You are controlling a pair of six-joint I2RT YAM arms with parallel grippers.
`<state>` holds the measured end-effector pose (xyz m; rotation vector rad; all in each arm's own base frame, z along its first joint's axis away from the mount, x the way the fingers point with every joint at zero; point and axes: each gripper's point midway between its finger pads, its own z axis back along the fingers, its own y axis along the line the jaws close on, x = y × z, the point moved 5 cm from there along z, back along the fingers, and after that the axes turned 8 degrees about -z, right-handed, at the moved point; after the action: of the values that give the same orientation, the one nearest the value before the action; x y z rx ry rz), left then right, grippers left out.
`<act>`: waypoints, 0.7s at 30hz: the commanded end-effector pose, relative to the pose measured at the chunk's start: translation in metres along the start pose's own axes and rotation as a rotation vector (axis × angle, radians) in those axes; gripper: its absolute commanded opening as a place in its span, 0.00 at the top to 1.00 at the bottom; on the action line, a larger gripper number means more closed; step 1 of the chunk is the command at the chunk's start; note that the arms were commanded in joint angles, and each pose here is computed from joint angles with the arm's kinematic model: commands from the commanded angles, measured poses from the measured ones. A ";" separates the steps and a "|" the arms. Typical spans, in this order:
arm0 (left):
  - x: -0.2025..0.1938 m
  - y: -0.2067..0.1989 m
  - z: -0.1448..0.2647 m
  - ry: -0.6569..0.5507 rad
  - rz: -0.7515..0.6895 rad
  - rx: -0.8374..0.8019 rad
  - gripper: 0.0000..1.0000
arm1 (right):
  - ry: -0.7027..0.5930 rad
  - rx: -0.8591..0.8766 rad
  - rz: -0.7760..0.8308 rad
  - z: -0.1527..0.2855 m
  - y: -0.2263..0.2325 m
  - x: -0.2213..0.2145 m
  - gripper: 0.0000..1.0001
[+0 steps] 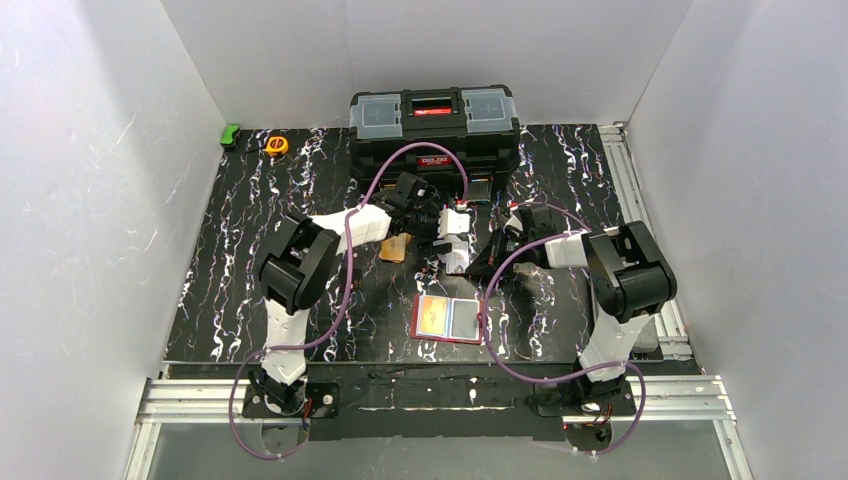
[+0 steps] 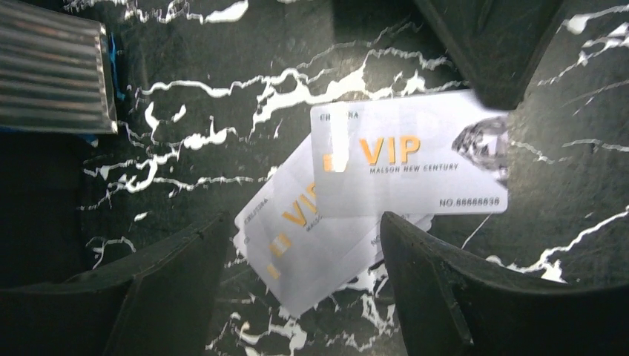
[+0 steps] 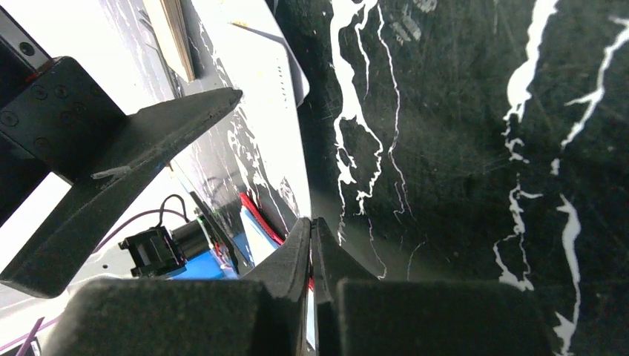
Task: Put the credit cards into the card holder
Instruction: Pick up the credit card from the center of the board.
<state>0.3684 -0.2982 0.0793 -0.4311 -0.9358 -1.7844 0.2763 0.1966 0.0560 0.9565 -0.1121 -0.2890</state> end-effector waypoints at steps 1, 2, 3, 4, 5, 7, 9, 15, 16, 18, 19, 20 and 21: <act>0.007 0.002 -0.005 -0.033 -0.027 -0.019 0.27 | 0.009 0.028 0.001 -0.005 0.000 0.000 0.90; 0.005 -0.001 -0.006 -0.029 -0.030 -0.027 0.27 | 0.009 0.030 0.000 -0.006 0.000 0.001 0.86; 0.003 -0.003 -0.006 -0.024 -0.032 -0.035 0.27 | 0.010 0.036 -0.001 -0.006 0.001 0.001 0.83; 0.002 -0.005 -0.006 -0.020 -0.036 -0.039 0.28 | 0.010 0.041 -0.002 -0.007 0.001 0.001 0.78; 0.001 -0.006 -0.006 -0.016 -0.035 -0.043 0.28 | 0.011 0.042 -0.004 -0.007 0.001 0.001 0.71; 0.000 -0.007 -0.006 -0.012 -0.032 -0.047 0.28 | 0.011 0.045 -0.004 -0.007 0.001 0.002 0.63; 0.000 -0.008 -0.006 -0.012 -0.031 -0.049 0.29 | 0.005 0.043 -0.006 -0.007 0.000 0.003 0.57; -0.002 -0.011 -0.005 -0.002 -0.038 -0.062 0.31 | -0.021 0.058 -0.011 -0.002 -0.001 0.012 0.49; -0.002 -0.011 -0.005 -0.002 -0.041 -0.063 0.31 | -0.024 0.061 -0.009 -0.002 -0.001 0.014 0.49; -0.002 -0.012 -0.005 0.001 -0.039 -0.066 0.32 | -0.022 0.069 -0.017 -0.004 0.000 0.017 0.49; -0.002 -0.012 -0.005 0.002 -0.038 -0.066 0.32 | -0.020 0.079 -0.020 -0.006 0.001 0.019 0.49; -0.003 -0.012 -0.005 0.004 -0.038 -0.069 0.32 | -0.015 0.094 -0.027 -0.007 0.002 0.019 0.50; -0.004 -0.013 -0.004 0.007 -0.039 -0.070 0.33 | -0.011 0.113 -0.032 -0.008 0.003 0.019 0.51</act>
<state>0.3670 -0.3007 0.0753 -0.4317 -0.9402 -1.8395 0.2874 0.1978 0.0595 1.0480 -0.1058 -0.3092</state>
